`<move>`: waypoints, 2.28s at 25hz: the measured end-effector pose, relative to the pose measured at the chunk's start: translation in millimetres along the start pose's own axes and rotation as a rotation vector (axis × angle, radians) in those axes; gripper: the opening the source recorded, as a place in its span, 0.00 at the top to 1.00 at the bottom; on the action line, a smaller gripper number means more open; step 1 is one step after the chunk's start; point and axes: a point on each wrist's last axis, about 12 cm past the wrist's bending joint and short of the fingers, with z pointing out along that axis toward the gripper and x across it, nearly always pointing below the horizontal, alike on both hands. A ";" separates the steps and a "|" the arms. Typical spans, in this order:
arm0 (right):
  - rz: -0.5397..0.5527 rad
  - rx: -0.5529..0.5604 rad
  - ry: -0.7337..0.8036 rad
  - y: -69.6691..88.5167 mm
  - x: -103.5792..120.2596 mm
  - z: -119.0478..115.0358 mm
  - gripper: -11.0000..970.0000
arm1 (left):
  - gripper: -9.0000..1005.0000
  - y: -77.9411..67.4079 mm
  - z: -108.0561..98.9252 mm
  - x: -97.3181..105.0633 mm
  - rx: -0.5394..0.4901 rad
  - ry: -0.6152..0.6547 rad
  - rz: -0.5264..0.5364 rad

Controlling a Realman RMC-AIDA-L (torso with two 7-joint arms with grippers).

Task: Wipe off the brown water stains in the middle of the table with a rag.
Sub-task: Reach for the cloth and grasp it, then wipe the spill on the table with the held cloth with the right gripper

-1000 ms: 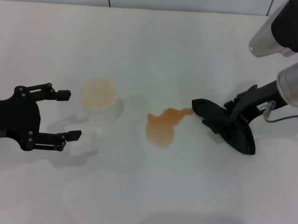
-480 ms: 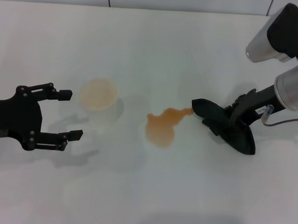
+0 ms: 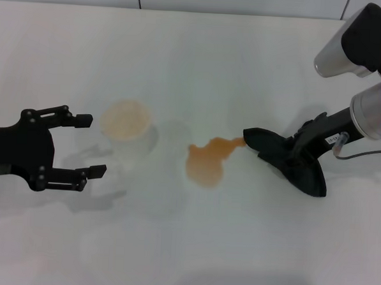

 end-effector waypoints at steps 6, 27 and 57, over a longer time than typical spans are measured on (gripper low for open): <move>-0.001 -0.002 0.001 0.7 -1.1 0.5 0.55 | 0.11 0.0 1.5 0.2 -0.005 -0.001 -0.002; -0.043 0.022 -0.007 3.9 -8.7 2.7 0.92 | 0.11 0.9 1.2 1.7 -0.020 0.005 -0.005; -0.188 -0.152 -0.059 82.0 -37.4 45.8 0.95 | 0.11 3.7 2.3 0.0 -0.034 0.010 0.019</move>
